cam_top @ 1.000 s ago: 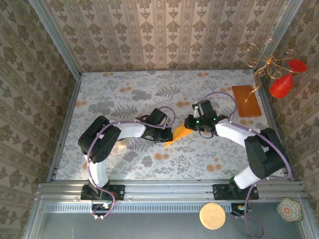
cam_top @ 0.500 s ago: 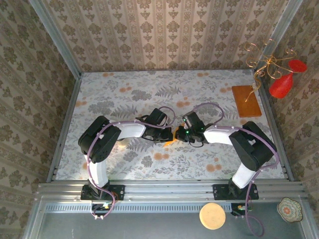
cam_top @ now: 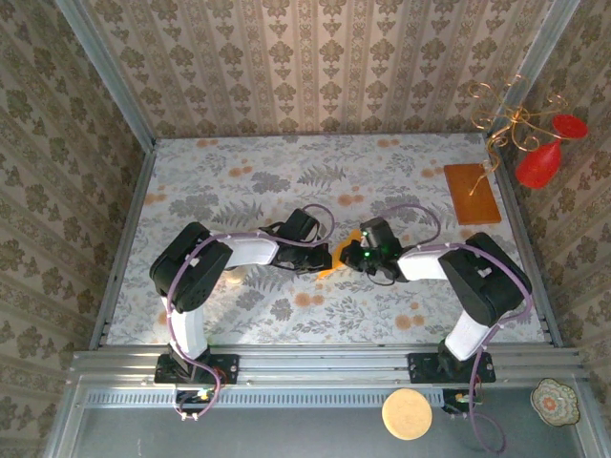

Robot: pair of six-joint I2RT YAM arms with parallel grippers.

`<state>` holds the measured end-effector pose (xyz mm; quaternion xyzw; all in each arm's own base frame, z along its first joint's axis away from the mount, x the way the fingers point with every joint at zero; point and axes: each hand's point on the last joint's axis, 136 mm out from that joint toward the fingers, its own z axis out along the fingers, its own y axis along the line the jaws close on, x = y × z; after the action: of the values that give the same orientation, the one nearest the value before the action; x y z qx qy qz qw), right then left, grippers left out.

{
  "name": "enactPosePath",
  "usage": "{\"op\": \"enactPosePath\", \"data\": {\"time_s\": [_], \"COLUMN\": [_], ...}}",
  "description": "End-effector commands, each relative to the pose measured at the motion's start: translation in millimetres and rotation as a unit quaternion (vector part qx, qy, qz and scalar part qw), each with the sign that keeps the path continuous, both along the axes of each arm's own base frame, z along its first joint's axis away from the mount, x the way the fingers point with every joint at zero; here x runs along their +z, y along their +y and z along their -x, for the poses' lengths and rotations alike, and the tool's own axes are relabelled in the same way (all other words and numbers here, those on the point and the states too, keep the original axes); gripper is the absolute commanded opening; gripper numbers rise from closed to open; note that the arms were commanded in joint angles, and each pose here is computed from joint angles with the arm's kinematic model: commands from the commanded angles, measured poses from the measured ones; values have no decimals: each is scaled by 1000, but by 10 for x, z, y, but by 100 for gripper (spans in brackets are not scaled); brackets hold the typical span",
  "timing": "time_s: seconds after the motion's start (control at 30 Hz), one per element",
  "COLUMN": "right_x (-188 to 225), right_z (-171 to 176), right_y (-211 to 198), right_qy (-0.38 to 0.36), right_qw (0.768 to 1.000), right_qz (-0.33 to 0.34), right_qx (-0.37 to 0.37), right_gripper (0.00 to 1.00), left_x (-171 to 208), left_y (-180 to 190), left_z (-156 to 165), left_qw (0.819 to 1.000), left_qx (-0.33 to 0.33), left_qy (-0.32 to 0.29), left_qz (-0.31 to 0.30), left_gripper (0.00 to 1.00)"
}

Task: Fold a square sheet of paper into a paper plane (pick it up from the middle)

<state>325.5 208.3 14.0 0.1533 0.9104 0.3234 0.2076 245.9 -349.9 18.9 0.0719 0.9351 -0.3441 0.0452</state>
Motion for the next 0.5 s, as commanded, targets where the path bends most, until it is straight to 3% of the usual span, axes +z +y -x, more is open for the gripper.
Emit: {"op": "enactPosePath", "data": {"time_s": [0.0, 0.47], "right_x": [-350, -129], "right_z": [-106, -330], "right_y": [-880, -1227], "right_qy": [17, 10], "right_qw": [989, 982], "right_qz": [97, 89], "right_qx": [-109, -169], "right_gripper": [0, 1], "left_x": [-572, -419], "left_y": [521, 400], "left_z": [457, 380], "left_qw": [988, 992], "left_qx": [17, 4], "left_qy": [100, 83], "left_qz": [-115, -90], "left_gripper": [0, 0]}}
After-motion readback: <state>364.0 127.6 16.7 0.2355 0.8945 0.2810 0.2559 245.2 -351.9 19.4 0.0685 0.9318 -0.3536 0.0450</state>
